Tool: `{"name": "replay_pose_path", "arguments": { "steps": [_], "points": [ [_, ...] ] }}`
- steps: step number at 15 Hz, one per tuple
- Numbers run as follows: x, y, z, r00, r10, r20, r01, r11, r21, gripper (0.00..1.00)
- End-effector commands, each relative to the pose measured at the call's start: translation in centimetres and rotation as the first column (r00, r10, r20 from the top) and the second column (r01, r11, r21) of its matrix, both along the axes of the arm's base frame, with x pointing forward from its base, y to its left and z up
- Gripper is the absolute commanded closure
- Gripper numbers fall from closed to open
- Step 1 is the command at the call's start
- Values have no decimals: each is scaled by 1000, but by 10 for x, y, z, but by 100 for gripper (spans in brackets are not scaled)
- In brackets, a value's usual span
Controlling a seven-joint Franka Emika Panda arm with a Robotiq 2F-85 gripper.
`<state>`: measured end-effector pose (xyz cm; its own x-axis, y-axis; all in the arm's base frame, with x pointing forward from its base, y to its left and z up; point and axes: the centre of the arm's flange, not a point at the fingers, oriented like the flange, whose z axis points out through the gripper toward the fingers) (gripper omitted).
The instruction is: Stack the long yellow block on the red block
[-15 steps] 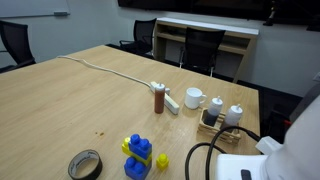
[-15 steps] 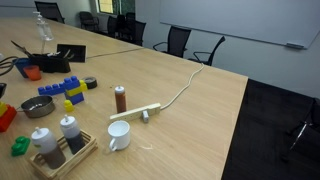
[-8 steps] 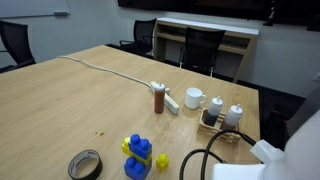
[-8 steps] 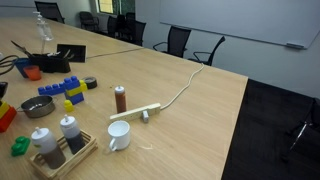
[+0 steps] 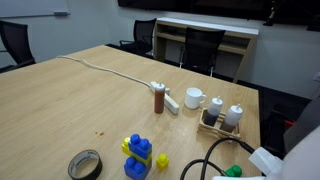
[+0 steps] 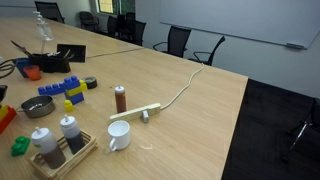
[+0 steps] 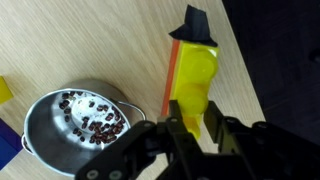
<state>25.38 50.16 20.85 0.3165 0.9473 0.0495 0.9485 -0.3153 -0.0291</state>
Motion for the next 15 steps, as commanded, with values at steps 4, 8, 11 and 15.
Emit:
{"name": "replay_pose_path", "arguments": {
  "steps": [4,8,11,15],
  "points": [
    [14,-15,-18,1000,-26,8,26,1000,-13,93],
    [17,-20,-21,999,-32,5,32,999,-23,93],
    [14,-23,-23,1000,-25,-12,25,999,-27,93],
    [14,-27,-19,1000,-8,-29,8,1000,6,32]
  ]
}}
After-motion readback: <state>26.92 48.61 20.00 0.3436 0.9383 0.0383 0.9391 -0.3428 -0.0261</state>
